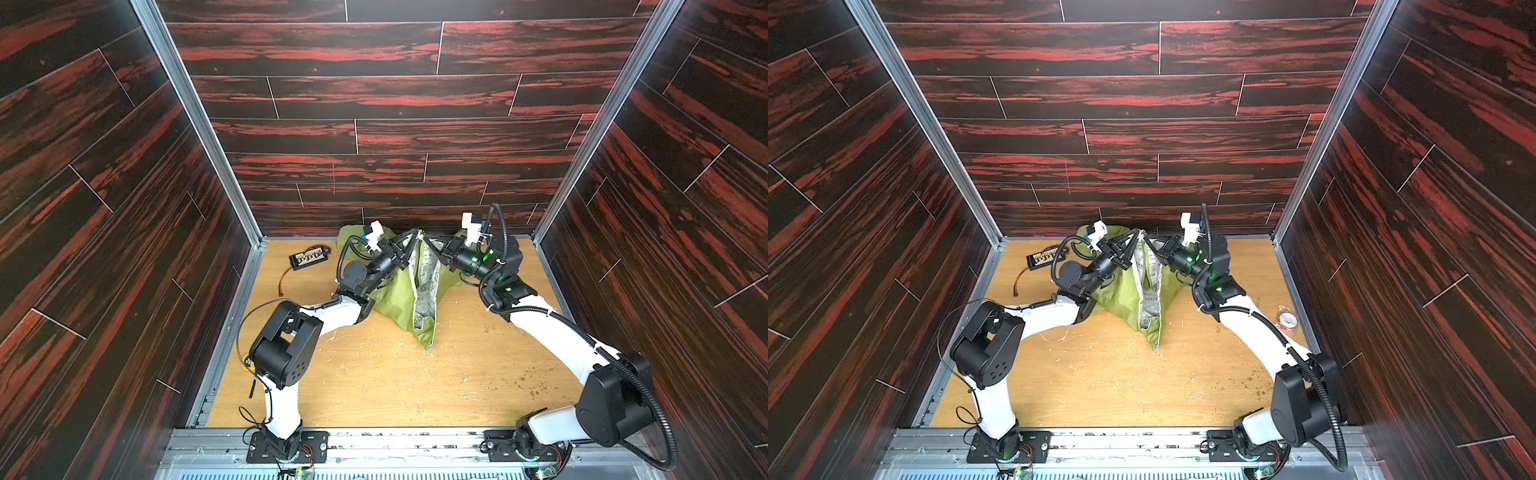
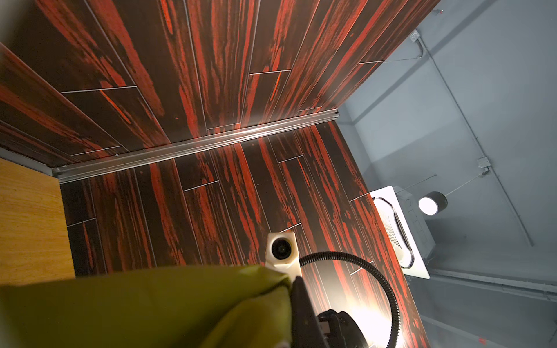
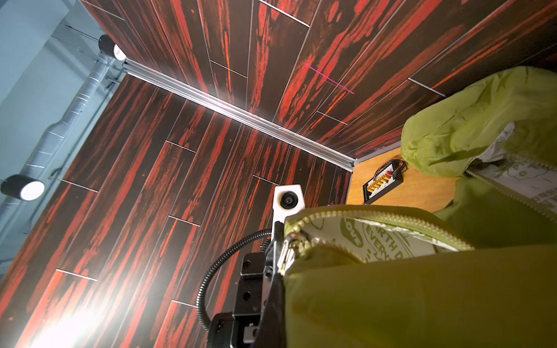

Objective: Zip up the jacket

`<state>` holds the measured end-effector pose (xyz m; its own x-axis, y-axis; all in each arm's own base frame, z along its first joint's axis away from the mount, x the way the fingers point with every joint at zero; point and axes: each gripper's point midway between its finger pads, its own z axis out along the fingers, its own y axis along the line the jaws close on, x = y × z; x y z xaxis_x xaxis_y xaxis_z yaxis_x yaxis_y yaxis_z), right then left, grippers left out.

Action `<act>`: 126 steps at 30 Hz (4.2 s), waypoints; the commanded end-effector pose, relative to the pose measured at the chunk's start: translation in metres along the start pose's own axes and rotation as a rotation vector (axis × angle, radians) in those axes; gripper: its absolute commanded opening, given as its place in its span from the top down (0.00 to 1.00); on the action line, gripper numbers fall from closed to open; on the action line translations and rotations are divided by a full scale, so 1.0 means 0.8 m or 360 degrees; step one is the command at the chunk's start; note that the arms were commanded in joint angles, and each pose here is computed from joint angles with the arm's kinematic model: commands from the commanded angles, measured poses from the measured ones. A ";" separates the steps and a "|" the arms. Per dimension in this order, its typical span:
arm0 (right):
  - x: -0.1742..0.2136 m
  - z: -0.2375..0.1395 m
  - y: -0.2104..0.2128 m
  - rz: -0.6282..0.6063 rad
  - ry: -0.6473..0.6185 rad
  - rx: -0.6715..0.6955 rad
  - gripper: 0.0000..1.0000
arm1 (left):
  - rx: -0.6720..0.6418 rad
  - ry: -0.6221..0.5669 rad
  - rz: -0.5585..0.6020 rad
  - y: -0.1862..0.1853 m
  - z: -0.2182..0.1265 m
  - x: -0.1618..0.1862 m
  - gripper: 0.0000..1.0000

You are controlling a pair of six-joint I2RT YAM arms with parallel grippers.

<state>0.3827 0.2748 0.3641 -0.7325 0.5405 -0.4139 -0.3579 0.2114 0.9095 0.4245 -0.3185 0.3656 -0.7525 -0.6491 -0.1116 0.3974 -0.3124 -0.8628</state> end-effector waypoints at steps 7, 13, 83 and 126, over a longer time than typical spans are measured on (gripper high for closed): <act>0.056 -0.007 0.018 -0.0027 0.0234 -0.0059 1.00 | -0.0075 -0.0089 -0.0045 0.004 -0.015 -0.008 1.00; 0.059 -0.005 0.002 0.0052 0.0229 -0.0016 1.00 | -0.0203 -0.0077 -0.0054 0.019 -0.025 -0.003 1.00; 0.110 -0.013 -0.034 0.0155 0.0297 0.0153 1.00 | -0.0385 -0.0090 -0.0102 0.039 -0.049 0.004 1.00; 0.050 -0.094 -0.037 0.0112 0.0652 -0.0068 0.54 | -0.0253 0.0287 -0.0285 0.001 -0.055 0.061 1.00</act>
<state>0.3195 0.2234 0.3136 -0.9164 0.2178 -0.3358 -0.2956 0.1973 0.9347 0.3875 -0.3245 0.3046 -0.8611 -0.5084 -0.0046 0.1270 -0.2063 -0.9702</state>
